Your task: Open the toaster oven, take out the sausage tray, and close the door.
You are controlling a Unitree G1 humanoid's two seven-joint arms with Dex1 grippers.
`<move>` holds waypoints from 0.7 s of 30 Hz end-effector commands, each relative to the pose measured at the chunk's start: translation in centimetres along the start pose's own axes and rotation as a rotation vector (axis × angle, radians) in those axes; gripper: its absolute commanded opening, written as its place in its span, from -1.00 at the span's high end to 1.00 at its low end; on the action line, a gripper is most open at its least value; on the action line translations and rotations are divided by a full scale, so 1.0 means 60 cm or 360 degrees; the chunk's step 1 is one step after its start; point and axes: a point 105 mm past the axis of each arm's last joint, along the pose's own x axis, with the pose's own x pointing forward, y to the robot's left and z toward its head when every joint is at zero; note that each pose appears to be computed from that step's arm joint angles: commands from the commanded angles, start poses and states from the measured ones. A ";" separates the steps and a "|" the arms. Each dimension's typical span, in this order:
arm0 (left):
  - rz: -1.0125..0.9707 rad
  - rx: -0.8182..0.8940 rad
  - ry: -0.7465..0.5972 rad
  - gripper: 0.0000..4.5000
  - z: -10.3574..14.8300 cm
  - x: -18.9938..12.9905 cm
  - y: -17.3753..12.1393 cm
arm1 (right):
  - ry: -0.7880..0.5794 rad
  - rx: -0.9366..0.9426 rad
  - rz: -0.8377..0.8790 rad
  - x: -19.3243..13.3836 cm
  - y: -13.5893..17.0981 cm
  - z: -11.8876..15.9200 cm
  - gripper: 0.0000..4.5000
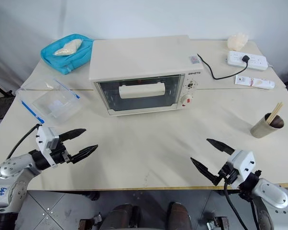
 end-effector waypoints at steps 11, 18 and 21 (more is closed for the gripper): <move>-0.0078 -0.0286 -0.0387 -1.00 0.079 -0.066 0.003 | -0.0299 0.0283 0.0419 0.149 -0.016 0.106 -0.97; -0.0118 -0.0286 -0.0437 -1.00 0.085 -0.067 -0.009 | -0.0330 0.0290 0.0461 0.230 -0.046 0.143 -0.97; -0.0135 -0.0306 -0.0441 -1.00 0.084 -0.068 -0.016 | -0.0347 0.0271 0.0481 0.257 -0.052 0.153 -0.97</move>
